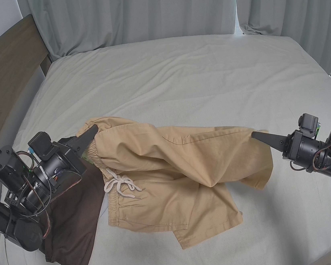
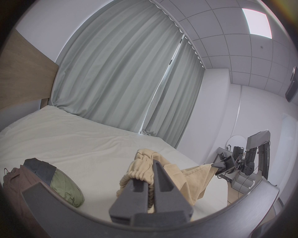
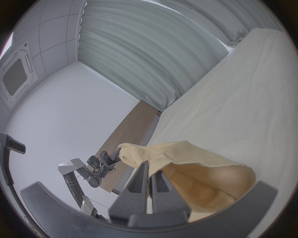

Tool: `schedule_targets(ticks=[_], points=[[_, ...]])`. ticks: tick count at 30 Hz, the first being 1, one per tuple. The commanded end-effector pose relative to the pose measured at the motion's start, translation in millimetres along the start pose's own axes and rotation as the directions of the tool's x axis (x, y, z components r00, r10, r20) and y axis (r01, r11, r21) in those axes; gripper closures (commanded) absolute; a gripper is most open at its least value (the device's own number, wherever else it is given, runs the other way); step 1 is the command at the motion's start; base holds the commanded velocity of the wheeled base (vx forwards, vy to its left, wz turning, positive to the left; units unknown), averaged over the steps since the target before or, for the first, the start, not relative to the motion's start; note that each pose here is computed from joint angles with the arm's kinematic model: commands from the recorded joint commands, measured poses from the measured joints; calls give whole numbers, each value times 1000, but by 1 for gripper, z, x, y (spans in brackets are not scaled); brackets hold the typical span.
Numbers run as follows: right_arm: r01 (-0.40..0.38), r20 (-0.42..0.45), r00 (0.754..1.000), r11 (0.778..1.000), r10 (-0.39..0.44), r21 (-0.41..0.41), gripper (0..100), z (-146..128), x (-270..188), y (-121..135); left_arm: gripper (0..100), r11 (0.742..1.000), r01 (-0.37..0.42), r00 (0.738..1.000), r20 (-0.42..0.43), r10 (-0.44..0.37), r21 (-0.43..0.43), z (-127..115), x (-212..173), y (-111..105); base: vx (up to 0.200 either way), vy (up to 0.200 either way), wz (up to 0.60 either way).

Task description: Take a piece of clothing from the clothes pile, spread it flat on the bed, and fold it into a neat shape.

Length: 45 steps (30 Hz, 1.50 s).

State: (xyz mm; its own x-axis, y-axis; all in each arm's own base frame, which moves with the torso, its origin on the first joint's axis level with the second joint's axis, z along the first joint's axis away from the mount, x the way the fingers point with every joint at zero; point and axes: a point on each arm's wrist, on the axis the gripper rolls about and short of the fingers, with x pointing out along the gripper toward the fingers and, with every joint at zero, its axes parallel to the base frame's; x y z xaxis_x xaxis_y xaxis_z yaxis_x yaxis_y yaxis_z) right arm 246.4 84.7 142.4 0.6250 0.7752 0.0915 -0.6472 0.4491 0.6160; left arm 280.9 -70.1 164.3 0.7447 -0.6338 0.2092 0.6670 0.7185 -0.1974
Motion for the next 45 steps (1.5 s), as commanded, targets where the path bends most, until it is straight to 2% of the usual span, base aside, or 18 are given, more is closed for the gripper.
schedule_targets(ticks=[1,8,19,45], points=[[-23,23,999,1000,24,-18,100,6,-3,9,100,1000,3,1000,9,-3,5,3,-1,-2,0,0,0],[-43,43,998,998,45,-40,100,11,-7,18,100,1000,14,999,34,-15,18,12,-4,-7,0,0,0],[-78,94,992,993,87,-90,100,25,-12,32,100,999,26,999,20,-27,22,11,-7,-5,0,0,0],[-2,171,985,993,23,-119,100,46,-22,16,100,999,4,1000,11,-4,42,17,-20,17,0,0,0]])
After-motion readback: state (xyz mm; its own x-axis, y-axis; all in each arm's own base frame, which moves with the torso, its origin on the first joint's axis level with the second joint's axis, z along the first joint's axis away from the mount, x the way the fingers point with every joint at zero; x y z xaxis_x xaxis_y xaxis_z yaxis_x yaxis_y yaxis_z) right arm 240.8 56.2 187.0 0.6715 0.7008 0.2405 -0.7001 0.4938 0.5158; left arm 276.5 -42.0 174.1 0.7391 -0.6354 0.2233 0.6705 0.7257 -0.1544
